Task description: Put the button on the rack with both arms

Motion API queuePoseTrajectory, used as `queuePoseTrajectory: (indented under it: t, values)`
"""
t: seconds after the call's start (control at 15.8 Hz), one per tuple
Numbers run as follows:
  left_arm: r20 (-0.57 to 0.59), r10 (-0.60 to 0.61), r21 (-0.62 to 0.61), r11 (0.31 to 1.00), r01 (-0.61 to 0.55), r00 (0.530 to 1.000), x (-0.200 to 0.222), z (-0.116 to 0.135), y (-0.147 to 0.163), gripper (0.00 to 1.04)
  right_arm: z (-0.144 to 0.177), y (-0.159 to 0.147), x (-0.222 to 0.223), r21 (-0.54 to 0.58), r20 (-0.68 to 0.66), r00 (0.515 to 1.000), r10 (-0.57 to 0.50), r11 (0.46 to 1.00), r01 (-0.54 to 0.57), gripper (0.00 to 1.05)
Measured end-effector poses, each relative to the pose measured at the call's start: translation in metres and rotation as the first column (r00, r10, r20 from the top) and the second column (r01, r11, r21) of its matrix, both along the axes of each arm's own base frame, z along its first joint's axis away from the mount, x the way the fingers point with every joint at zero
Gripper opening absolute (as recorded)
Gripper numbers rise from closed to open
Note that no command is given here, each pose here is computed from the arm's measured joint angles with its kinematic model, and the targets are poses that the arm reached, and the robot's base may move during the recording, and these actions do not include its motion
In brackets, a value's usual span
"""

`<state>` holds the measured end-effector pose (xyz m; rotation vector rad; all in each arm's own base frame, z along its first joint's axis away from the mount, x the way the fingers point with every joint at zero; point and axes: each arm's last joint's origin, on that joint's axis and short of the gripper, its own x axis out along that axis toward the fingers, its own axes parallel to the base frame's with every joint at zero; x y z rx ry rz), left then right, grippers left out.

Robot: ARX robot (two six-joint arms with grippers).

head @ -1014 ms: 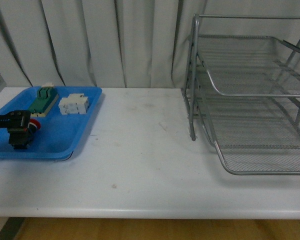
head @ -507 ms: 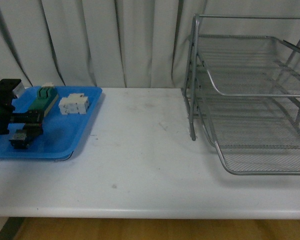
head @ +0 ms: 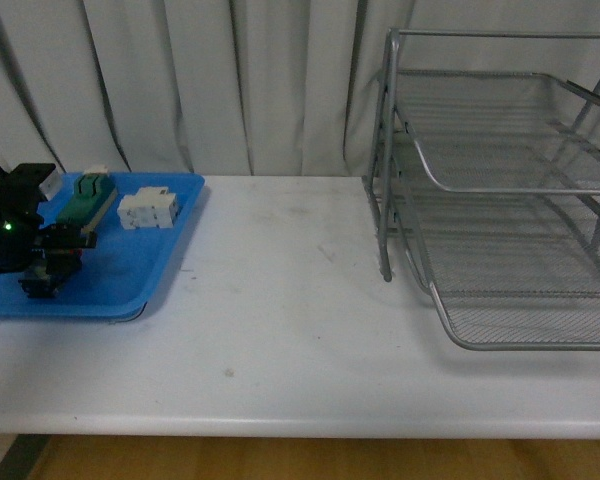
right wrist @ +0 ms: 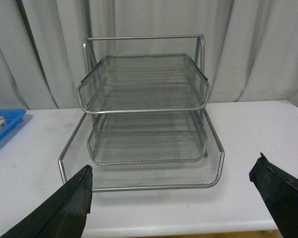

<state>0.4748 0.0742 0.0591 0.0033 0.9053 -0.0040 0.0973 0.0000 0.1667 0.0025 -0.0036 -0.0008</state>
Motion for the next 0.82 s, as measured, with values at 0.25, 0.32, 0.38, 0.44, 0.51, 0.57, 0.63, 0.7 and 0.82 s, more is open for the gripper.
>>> queuePoseTrajectory:
  t: [0.25,0.32,0.38,0.44,0.51,0.57,0.63,0.7,0.82]
  values:
    - [0.139,-0.046,0.012,0.999,0.045,0.989,-0.053,0.049,-0.024,0.36,0.0,0.0,0.0,0.0,0.0,1.0,0.0,1.0,0.0,0.98]
    - [0.215,-0.062,0.012,0.998,0.06,0.975,-0.076,0.08,-0.03,0.36,0.0,0.0,0.0,0.0,0.0,1.0,0.0,1.0,0.0,0.98]
    - [0.27,-0.068,0.013,0.998,0.067,0.96,-0.099,0.105,-0.035,0.36,0.0,0.0,0.0,0.0,0.0,1.0,0.0,1.0,0.0,0.98]
    - [0.308,-0.063,0.021,0.998,0.06,0.949,-0.13,0.127,-0.038,0.36,0.0,0.0,0.0,0.0,0.0,1.0,0.0,1.0,0.0,0.98]
    - [0.306,-0.053,0.019,0.999,0.049,0.951,-0.165,0.138,-0.042,0.36,0.0,0.0,0.0,0.0,0.0,1.0,0.0,1.0,0.0,0.98]
    - [0.283,-0.039,0.037,0.999,0.029,0.958,-0.201,0.143,-0.049,0.36,0.0,0.0,0.0,0.0,0.0,1.0,0.0,1.0,0.0,0.98]
    - [0.268,-0.043,0.052,0.998,0.03,0.962,-0.232,0.145,-0.057,0.36,0.0,0.0,0.0,0.0,0.0,1.0,0.0,1.0,0.0,0.98]
    - [0.283,-0.068,0.073,0.996,0.05,0.957,-0.263,0.15,-0.068,0.36,0.0,0.0,0.0,0.0,0.0,1.0,0.0,1.0,0.0,0.98]
    - [0.384,-0.073,0.085,0.995,0.043,0.92,-0.274,0.168,-0.069,0.36,0.0,0.0,0.0,0.0,0.0,1.0,0.0,1.0,0.0,0.98]
